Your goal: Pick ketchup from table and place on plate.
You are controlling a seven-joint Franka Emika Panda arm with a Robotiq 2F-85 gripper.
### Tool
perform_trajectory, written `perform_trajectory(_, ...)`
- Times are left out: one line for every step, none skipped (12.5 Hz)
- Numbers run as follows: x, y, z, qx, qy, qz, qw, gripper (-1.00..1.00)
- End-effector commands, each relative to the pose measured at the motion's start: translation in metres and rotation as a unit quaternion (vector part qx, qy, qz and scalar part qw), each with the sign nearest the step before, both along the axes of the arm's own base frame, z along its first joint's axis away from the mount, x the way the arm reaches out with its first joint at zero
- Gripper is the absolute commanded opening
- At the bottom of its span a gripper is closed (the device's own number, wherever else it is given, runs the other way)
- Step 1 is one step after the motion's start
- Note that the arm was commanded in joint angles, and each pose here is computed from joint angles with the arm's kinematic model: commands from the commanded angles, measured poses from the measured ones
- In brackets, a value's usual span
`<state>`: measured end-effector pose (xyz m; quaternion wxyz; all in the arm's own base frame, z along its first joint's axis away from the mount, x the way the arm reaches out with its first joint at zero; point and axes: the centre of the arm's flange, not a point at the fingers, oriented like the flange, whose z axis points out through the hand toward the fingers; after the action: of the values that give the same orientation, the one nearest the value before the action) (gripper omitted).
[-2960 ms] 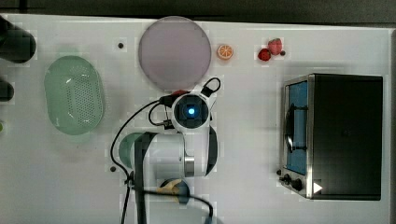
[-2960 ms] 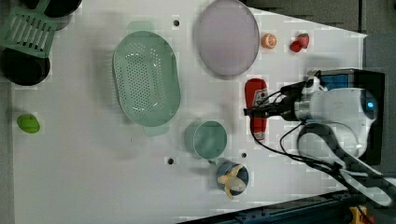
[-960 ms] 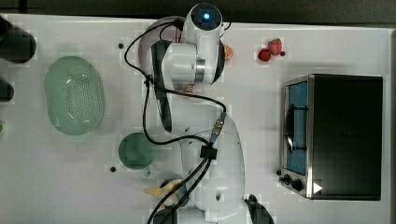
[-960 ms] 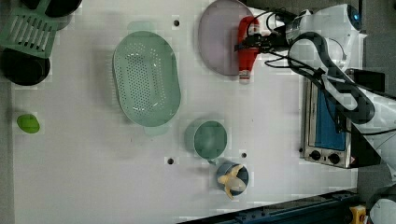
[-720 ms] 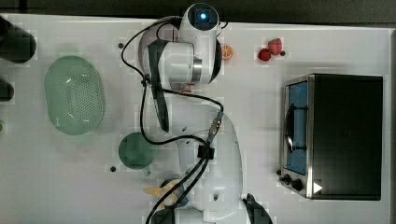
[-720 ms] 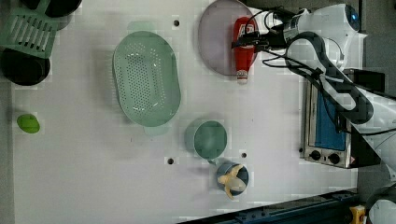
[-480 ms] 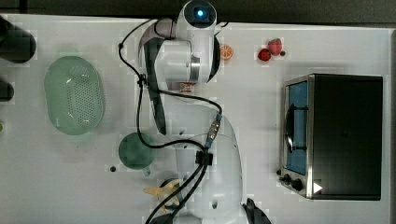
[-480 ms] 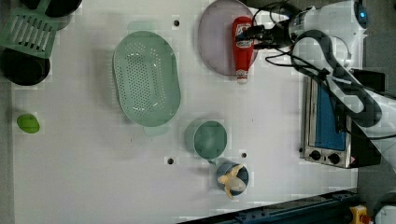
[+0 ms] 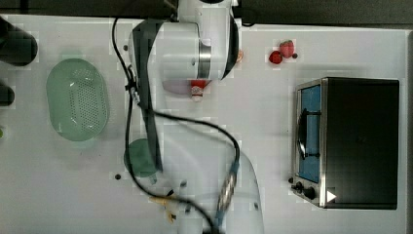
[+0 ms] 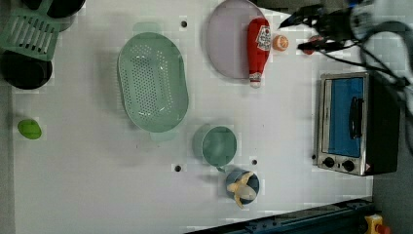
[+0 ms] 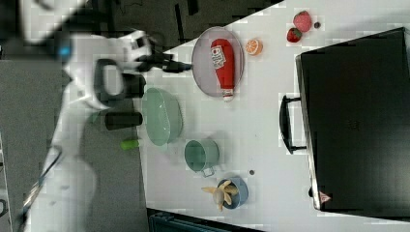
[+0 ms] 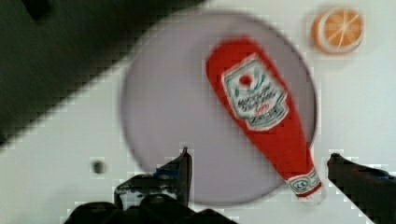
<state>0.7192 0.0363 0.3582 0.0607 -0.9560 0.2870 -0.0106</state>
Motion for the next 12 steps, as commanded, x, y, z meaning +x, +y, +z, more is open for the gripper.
perform_trajectory(-0.018,-0.024,0.083,-0.008,-0.029,-0.075,0.997,1.0)
perform_trajectory(-0.03,-0.03,0.102,-0.014,-0.022,-0.077,0.997,1.0)
perform_trajectory(-0.044,-0.036,0.119,-0.022,-0.009,-0.079,0.997,1.0)
perform_trajectory(-0.059,-0.041,0.135,-0.03,0.008,-0.081,0.996,1.0)
perform_trajectory(-0.074,-0.045,0.151,-0.038,0.024,-0.082,0.996,1.0)
perform_trajectory(-0.088,-0.048,0.167,-0.041,0.036,-0.083,0.995,1.0)
perform_trajectory(-0.099,-0.049,0.184,-0.043,0.036,-0.085,0.995,1.0)
perform_trajectory(-0.109,-0.053,0.198,-0.049,0.034,-0.087,0.994,1.0)
perform_trajectory(-0.12,-0.054,0.209,-0.057,0.034,-0.087,0.994,1.0)
perform_trajectory(-0.131,-0.055,0.214,-0.066,0.043,-0.086,0.993,1.0)
perform_trajectory(-0.141,-0.055,0.217,-0.07,0.051,-0.086,0.993,1.0)
perform_trajectory(-0.148,-0.056,0.219,-0.07,0.054,-0.087,0.992,1.0)
